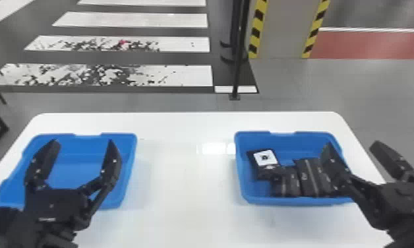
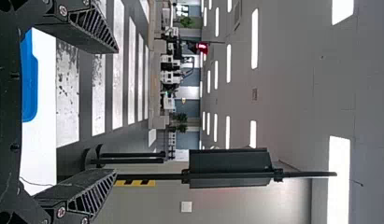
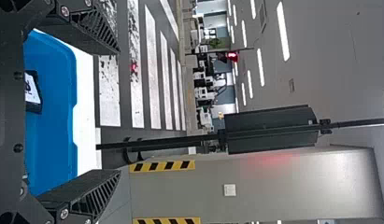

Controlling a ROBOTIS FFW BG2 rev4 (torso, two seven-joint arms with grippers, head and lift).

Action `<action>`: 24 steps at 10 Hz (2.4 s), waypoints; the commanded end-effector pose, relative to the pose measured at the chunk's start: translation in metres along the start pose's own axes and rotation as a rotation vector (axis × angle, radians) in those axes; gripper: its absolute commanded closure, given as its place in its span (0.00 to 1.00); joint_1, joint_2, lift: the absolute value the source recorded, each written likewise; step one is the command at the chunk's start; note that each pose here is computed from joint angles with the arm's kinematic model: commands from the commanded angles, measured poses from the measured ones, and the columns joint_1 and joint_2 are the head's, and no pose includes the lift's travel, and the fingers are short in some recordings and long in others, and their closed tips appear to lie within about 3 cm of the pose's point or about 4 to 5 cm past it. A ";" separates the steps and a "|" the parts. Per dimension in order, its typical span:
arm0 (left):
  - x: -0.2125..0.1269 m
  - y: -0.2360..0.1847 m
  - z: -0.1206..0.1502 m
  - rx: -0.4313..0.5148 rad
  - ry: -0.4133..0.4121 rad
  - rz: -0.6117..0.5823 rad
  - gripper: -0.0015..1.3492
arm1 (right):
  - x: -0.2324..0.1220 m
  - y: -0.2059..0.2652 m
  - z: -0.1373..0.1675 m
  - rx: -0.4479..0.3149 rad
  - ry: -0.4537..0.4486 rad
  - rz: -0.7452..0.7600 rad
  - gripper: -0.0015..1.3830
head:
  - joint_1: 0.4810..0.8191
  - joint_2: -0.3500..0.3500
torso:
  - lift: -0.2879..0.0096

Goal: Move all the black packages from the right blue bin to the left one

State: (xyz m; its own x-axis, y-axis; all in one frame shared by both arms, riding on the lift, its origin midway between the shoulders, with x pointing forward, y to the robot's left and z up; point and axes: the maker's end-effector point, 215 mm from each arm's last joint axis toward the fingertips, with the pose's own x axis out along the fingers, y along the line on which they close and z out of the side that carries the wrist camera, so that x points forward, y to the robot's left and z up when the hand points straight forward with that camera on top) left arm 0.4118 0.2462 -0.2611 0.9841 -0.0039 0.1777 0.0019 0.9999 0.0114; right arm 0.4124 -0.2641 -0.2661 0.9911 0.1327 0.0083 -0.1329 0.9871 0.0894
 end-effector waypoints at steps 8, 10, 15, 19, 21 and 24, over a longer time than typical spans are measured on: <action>0.000 -0.002 -0.002 -0.002 0.005 -0.005 0.10 | 0.000 0.000 -0.003 0.014 0.003 0.001 0.09 | 0.63 0.46 | 0.52; 0.000 -0.002 -0.002 -0.002 0.005 -0.007 0.10 | 0.009 -0.001 -0.008 0.014 0.028 0.004 0.09 | 0.63 0.46 | 0.52; 0.001 -0.009 -0.003 -0.009 0.008 -0.020 0.10 | 0.070 0.003 -0.065 0.053 0.257 0.047 0.09 | 0.63 0.47 | 0.52; 0.001 -0.010 -0.006 -0.014 0.018 -0.023 0.10 | 0.110 0.025 -0.129 0.086 0.405 0.121 0.09 | 0.63 0.52 | 0.52; 0.001 -0.010 -0.006 -0.013 0.018 -0.026 0.10 | 0.116 0.036 -0.152 0.084 0.472 0.144 0.09 | 0.63 0.54 | 0.52; 0.001 -0.012 -0.009 -0.015 0.023 -0.032 0.10 | 0.128 0.046 -0.179 0.051 0.556 0.166 0.09 | 0.63 0.57 | 0.52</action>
State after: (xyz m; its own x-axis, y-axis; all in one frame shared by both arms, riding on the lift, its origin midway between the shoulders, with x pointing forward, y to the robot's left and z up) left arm 0.4141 0.2347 -0.2687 0.9871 -0.0342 0.1562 0.0342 0.9994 0.0023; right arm 0.5294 -0.1877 -0.4345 0.8119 0.3254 -0.4848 -0.2675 0.9453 0.1865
